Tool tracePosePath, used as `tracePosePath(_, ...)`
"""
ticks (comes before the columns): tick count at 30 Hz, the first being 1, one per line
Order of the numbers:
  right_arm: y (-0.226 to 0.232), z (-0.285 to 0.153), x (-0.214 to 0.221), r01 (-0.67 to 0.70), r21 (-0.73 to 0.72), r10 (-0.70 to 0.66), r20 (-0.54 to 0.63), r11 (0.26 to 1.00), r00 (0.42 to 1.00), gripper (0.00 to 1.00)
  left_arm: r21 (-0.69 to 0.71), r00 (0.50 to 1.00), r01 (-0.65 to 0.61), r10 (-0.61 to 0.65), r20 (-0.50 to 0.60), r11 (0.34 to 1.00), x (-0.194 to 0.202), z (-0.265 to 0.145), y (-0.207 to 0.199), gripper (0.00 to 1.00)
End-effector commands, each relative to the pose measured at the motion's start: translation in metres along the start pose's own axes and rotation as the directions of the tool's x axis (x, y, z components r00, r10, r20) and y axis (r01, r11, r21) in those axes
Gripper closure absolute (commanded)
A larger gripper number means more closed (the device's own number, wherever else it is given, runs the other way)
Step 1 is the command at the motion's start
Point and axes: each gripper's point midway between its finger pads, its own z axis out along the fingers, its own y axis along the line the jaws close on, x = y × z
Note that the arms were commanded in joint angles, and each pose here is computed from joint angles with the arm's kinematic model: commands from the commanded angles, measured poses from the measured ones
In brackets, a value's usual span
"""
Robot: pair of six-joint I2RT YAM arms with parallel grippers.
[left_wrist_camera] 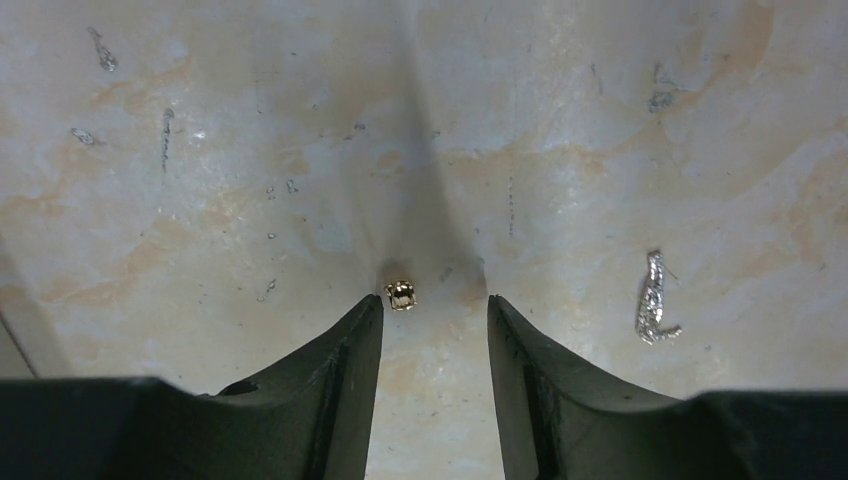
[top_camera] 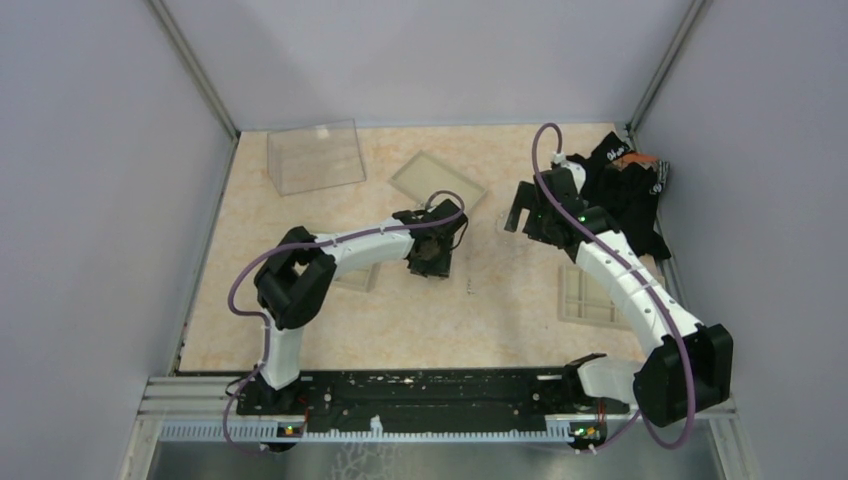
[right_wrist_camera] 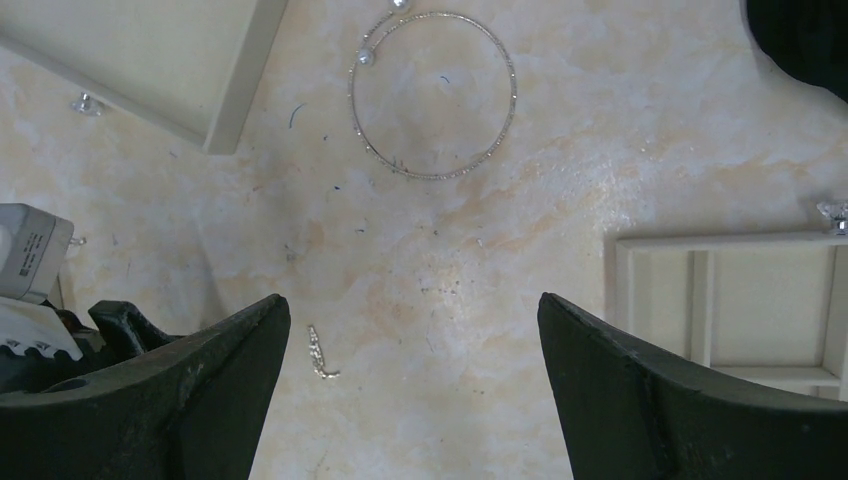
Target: Organize the mixed jewelry
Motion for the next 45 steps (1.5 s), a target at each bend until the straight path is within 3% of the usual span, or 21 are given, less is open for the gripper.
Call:
tracePosePath(1, 0.000, -0.009, -0.012, 0.024, -0.016, -0.023, 0.050, 1.000, 0.998, 0.07, -0.087, 0.997, 0.074, -0.075, -0.008, 0.993, 0.005, 0.004, 0.007, 0.51)
tracePosePath(22, 0.001, -0.009, -0.007, 0.007, -0.028, -0.006, 0.041, 1.000, 0.999, 0.07, -0.151, 0.998, 0.055, -0.059, -0.028, 0.987, 0.016, 0.014, 0.022, 0.77)
tracePosePath(27, 0.001, -0.009, -0.006, 0.001, -0.029, 0.000, 0.041, 1.000, 0.999, 0.07, -0.157, 0.998, 0.051, -0.054, -0.014, 0.986, 0.013, 0.010, 0.024, 0.87)
tracePosePath(38, 0.004, -0.008, -0.006, -0.017, -0.044, 0.019, 0.043, 0.999, 0.999, 0.07, -0.166, 0.997, 0.059, -0.049, 0.067, 0.984, -0.005, -0.012, 0.035, 0.90)
tracePosePath(45, 0.007, -0.007, -0.006, -0.021, -0.056, 0.023, 0.039, 0.998, 0.999, 0.07, -0.220, 0.992, 0.104, -0.084, 0.097, 0.970, -0.020, -0.035, 0.077, 0.90)
